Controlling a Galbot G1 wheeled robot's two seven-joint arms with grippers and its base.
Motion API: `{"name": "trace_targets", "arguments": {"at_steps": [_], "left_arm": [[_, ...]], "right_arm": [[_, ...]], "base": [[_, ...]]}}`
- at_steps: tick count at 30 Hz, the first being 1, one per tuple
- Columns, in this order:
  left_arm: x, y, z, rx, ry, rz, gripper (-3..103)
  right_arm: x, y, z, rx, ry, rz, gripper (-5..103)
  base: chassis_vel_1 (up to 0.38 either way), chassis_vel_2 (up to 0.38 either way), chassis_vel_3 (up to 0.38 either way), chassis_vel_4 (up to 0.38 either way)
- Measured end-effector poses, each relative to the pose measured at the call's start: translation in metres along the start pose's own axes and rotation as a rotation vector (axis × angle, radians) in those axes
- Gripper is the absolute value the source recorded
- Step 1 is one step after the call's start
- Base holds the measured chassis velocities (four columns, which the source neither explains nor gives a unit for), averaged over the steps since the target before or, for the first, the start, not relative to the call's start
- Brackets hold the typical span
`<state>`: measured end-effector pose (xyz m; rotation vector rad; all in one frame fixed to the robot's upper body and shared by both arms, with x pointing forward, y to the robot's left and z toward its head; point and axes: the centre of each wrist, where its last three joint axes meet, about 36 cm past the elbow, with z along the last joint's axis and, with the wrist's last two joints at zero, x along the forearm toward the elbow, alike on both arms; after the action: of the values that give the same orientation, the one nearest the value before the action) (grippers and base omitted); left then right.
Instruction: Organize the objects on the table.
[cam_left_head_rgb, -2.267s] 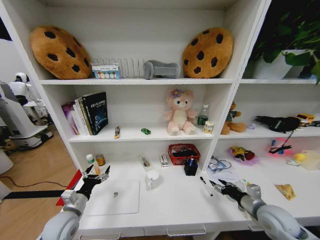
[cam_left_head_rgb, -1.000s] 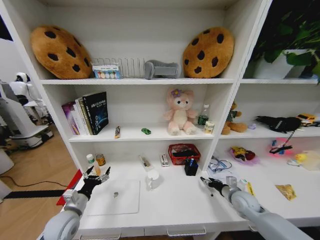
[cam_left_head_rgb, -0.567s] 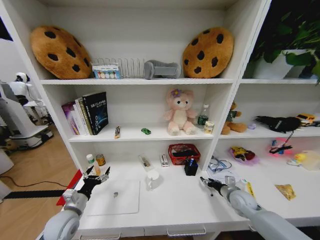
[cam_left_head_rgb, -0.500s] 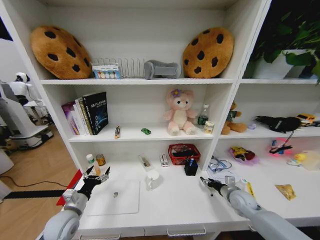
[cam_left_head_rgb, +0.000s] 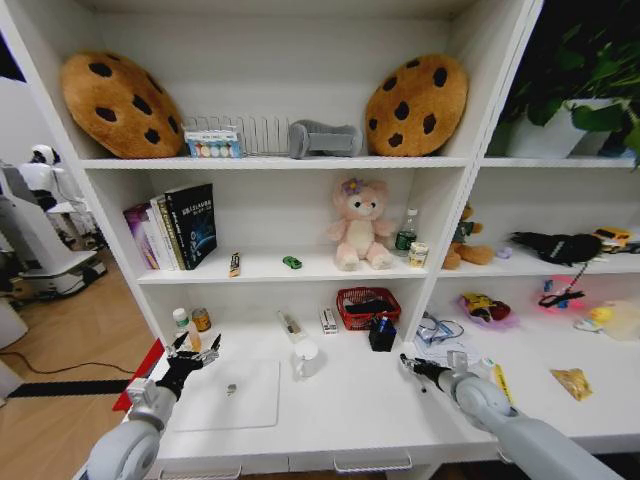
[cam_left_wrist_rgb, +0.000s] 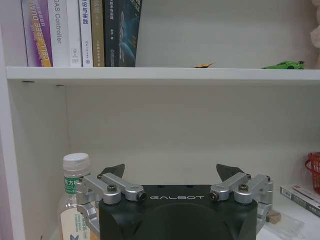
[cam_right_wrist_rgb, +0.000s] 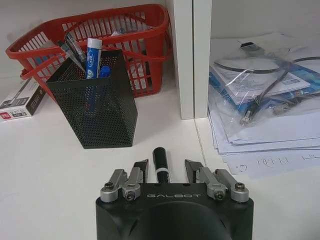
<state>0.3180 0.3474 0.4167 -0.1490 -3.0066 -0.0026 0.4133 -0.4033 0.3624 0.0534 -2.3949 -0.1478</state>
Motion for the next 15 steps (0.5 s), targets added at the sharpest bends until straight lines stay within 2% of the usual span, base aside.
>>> {"name": "trace_targets", "arguments": {"at_steps": [1, 2, 3, 5, 7, 8, 10, 15], "left_arm": [[0.0000, 0.0000, 0.0000, 0.000, 0.000, 0.000, 100], [0.0001, -0.0002, 0.0003, 0.002, 0.000, -0.001, 100], [0.0001, -0.0004, 0.0006, 0.003, 0.000, -0.001, 100], [0.0002, -0.0006, 0.0009, 0.004, -0.001, -0.001, 100], [0.0002, -0.0006, 0.0010, 0.004, -0.001, -0.002, 100], [0.0002, -0.0006, 0.0010, 0.004, -0.001, -0.002, 100], [0.0001, -0.0002, 0.0010, 0.003, -0.002, -0.002, 100], [0.0000, 0.0004, 0.0007, 0.002, -0.003, -0.003, 100]], "right_arm": [[0.0000, 0.0000, 0.0000, 0.000, 0.000, 0.000, 46], [-0.0007, 0.0001, 0.0005, -0.001, 0.002, 0.001, 36], [-0.0013, -0.0001, 0.0009, -0.002, 0.004, 0.002, 30], [-0.0017, -0.0006, 0.0013, -0.004, 0.008, 0.004, 30], [-0.0025, -0.0022, 0.0013, -0.009, 0.014, 0.006, 19], [-0.0025, -0.0022, 0.0013, -0.009, 0.014, 0.006, 19], [-0.0033, -0.0048, 0.0005, -0.015, 0.017, 0.011, 10], [-0.0033, -0.0072, -0.0004, -0.020, 0.019, 0.014, 10]], "base": [[0.000, 0.000, 0.000, 0.000], [0.000, 0.000, 0.000, 0.000], [0.000, 0.000, 0.000, 0.000], [0.000, 0.000, 0.000, 0.000], [0.000, 0.000, 0.000, 0.000], [0.000, 0.000, 0.000, 0.000], [0.000, 0.000, 0.000, 0.000], [0.000, 0.000, 0.000, 0.000]]}}
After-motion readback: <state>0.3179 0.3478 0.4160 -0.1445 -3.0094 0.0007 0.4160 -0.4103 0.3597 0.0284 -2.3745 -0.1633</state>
